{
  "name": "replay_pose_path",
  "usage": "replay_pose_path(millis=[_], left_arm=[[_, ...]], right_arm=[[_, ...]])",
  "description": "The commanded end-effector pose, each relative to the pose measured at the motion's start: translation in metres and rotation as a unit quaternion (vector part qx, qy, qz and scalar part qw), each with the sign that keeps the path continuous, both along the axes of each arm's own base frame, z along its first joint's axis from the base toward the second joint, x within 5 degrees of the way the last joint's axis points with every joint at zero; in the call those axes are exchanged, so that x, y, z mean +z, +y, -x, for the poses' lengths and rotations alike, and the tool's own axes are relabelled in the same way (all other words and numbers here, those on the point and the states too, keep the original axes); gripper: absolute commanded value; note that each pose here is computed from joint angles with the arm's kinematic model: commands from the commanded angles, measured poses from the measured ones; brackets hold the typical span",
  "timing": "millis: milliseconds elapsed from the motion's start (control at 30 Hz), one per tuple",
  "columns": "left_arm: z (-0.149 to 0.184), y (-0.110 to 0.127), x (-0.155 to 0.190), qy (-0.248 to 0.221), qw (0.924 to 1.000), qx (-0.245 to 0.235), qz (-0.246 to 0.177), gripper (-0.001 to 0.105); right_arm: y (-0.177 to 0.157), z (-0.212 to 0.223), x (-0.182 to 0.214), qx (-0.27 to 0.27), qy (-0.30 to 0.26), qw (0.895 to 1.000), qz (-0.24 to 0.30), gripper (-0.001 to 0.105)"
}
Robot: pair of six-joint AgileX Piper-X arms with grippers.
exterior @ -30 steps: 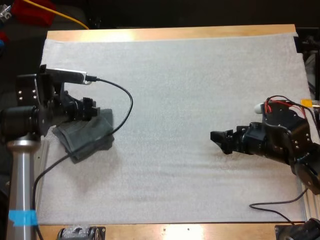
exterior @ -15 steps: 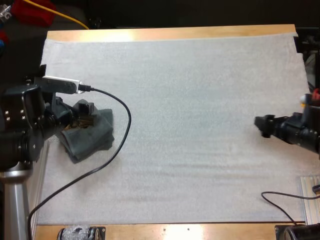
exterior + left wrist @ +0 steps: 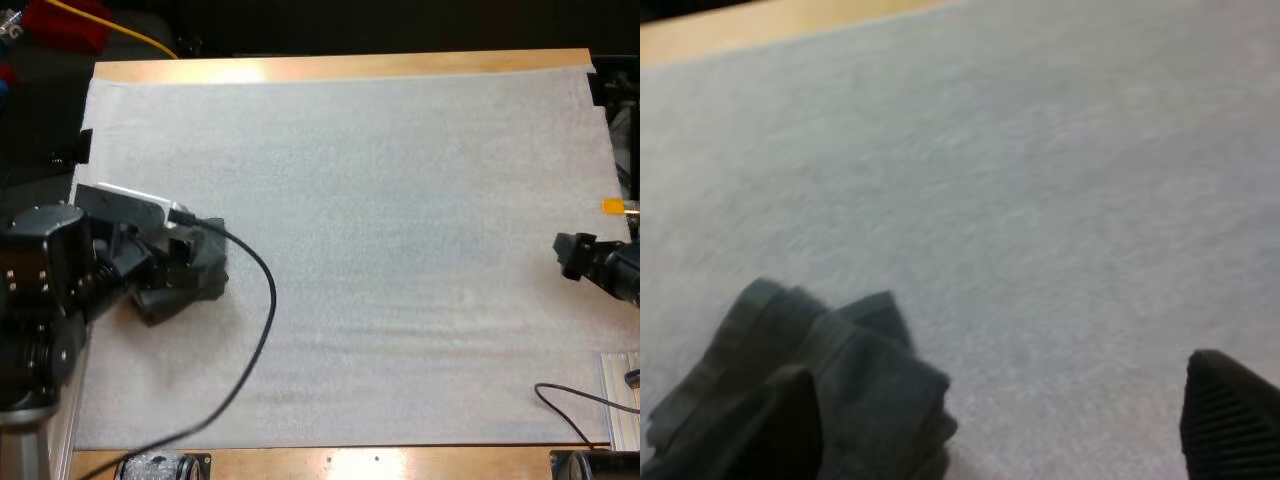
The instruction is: Pick towel from pile, fold and stack
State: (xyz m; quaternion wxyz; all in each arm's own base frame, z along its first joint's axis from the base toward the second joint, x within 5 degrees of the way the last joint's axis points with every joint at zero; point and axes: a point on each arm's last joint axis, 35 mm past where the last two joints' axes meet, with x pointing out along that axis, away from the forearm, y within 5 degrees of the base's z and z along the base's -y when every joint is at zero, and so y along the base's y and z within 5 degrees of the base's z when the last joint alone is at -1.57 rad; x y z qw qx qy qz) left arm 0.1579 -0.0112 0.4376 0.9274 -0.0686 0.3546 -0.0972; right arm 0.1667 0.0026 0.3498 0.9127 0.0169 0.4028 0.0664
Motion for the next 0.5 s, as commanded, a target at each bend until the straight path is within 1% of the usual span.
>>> replay_pose_path(millis=[0, 100, 167, 300, 367, 467], left_arm=[[0.006, 0.000, 0.003, -0.008, 0.9999, 0.009, -0.006, 0.071], [0.015, 0.003, 0.007, -0.024, 0.9985, 0.039, -0.031, 0.071], [0.025, 0.004, 0.011, -0.036, 0.9974, 0.050, -0.039, 0.071], [0.044, 0.004, 0.018, -0.065, 0.9960, 0.050, -0.036, 0.071], [0.060, 0.005, 0.022, -0.084, 0.9946, 0.051, -0.034, 0.071], [0.081, 0.006, 0.024, -0.098, 0.9933, 0.052, -0.033, 0.071]], right_arm=[[-0.001, 0.006, 0.002, 0.002, -0.004, 1.000, 0.013, 0.081], [-0.001, 0.016, 0.008, 0.012, -0.024, 0.999, 0.023, 0.081], [-0.001, 0.024, 0.014, 0.013, -0.042, 0.999, 0.025, 0.081], [-0.001, 0.040, 0.021, 0.016, -0.065, 0.997, 0.030, 0.081], [0.000, 0.050, 0.024, 0.026, -0.078, 0.996, 0.039, 0.081], [0.000, 0.064, 0.028, 0.030, -0.096, 0.994, 0.042, 0.081]])
